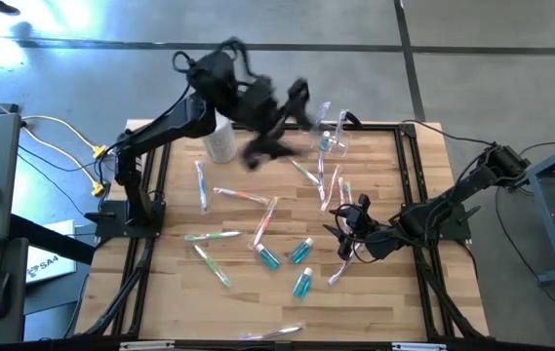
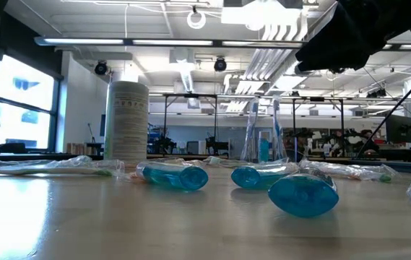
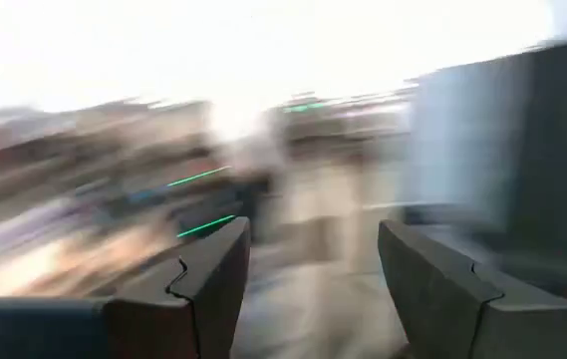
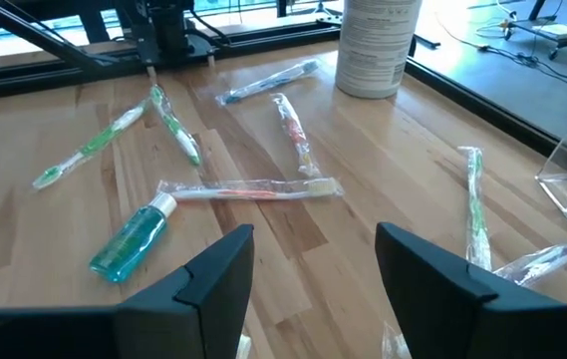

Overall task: Pick & Place toothbrushing station
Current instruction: Put the blue mouthwash into the transparent organizer

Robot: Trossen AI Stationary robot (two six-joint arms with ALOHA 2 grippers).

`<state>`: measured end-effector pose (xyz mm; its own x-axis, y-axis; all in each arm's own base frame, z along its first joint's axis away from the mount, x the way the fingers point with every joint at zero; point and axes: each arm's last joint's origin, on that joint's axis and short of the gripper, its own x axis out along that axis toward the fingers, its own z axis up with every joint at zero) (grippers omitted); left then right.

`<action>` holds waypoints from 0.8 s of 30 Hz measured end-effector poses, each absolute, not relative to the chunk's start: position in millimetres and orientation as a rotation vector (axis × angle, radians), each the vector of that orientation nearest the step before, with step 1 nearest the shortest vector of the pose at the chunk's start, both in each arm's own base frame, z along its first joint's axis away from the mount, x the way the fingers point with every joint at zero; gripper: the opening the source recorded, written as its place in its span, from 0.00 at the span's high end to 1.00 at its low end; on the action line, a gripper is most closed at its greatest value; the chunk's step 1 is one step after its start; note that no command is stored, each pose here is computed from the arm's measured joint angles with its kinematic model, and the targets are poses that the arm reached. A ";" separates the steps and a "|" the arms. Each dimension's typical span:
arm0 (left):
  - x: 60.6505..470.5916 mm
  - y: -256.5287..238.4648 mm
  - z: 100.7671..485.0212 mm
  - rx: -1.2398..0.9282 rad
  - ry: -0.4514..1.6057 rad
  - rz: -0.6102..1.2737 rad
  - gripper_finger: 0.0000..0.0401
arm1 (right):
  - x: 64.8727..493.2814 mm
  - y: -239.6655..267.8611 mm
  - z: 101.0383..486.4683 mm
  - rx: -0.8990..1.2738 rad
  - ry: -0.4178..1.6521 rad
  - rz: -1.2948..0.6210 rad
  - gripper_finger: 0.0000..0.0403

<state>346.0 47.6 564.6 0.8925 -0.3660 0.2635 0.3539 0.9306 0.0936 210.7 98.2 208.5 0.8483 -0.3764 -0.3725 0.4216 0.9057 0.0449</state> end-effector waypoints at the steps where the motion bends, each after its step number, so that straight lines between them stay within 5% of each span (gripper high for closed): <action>1: 345.9 49.5 563.3 0.050 -0.255 -0.175 0.46 | 210.7 98.2 208.4 0.129 0.366 -0.422 0.49; 4: 344.0 47.1 560.5 0.117 -0.182 0.288 0.46 | 210.6 98.7 207.9 0.158 0.375 -0.406 0.49; 6: 344.8 41.0 554.2 0.147 -0.100 0.384 0.46 | 210.7 99.2 207.6 0.183 0.380 -0.392 0.49; 17: 338.1 15.6 499.2 0.307 0.498 0.448 0.46 | 210.9 99.5 208.0 0.212 0.373 -0.392 0.49; 24: 332.6 11.0 475.9 0.168 0.702 0.369 0.46 | 210.9 99.1 208.1 0.181 0.372 -0.398 0.49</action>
<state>332.6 11.0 475.9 0.7025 0.3856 -0.5982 -0.2737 0.9223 0.2730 210.9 99.1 208.1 0.8554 -0.3439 -0.3872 0.4096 0.9068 0.0995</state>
